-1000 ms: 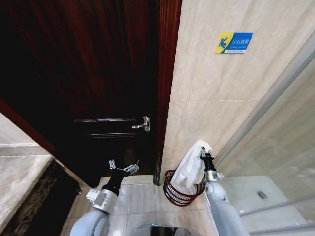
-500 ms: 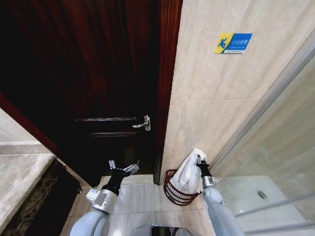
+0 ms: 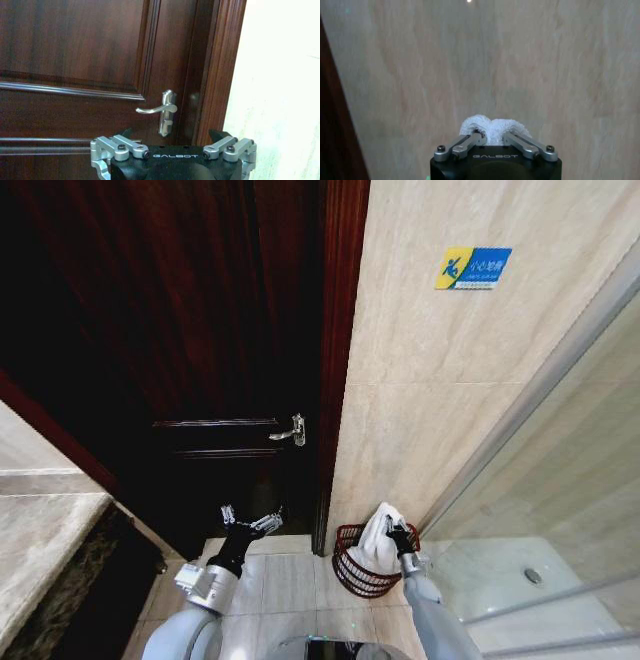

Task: Discard the used towel into the hamper.

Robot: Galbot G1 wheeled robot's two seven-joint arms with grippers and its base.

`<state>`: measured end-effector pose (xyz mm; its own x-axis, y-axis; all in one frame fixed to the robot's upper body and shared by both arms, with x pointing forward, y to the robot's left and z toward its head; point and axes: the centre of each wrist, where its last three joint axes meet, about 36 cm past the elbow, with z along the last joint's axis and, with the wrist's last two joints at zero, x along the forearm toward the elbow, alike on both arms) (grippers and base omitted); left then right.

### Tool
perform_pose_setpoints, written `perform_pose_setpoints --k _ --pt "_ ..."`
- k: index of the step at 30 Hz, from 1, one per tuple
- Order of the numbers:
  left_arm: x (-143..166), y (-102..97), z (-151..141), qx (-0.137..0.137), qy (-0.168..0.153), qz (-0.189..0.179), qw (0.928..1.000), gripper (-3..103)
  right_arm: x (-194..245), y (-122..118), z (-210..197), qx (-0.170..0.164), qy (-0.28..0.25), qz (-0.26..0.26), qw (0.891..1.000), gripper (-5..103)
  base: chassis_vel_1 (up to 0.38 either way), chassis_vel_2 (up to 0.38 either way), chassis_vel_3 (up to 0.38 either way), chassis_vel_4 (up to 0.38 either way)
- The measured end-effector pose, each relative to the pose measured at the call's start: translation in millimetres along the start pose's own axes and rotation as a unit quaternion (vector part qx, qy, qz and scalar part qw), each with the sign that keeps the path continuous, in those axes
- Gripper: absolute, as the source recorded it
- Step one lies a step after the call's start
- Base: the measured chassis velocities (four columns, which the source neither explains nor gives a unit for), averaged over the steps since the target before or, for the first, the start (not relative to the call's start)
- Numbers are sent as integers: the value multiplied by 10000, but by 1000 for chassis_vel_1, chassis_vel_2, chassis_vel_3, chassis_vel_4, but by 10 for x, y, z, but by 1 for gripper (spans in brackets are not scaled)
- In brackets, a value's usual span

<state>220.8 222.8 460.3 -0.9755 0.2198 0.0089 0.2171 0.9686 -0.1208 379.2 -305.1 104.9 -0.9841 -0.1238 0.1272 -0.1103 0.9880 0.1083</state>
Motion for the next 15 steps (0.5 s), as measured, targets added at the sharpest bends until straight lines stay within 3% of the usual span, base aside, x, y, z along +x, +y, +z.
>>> perform_pose_setpoints --k 7,15 --pt "0 0 0 0 0 0 10000 100 -41 17 141 -231 853 -133 9960 6 0 0 0 0" --pt "0 0 0 0 0 0 10000 100 -136 101 258 -427 1262 -176 9909 6 0 0 0 0"
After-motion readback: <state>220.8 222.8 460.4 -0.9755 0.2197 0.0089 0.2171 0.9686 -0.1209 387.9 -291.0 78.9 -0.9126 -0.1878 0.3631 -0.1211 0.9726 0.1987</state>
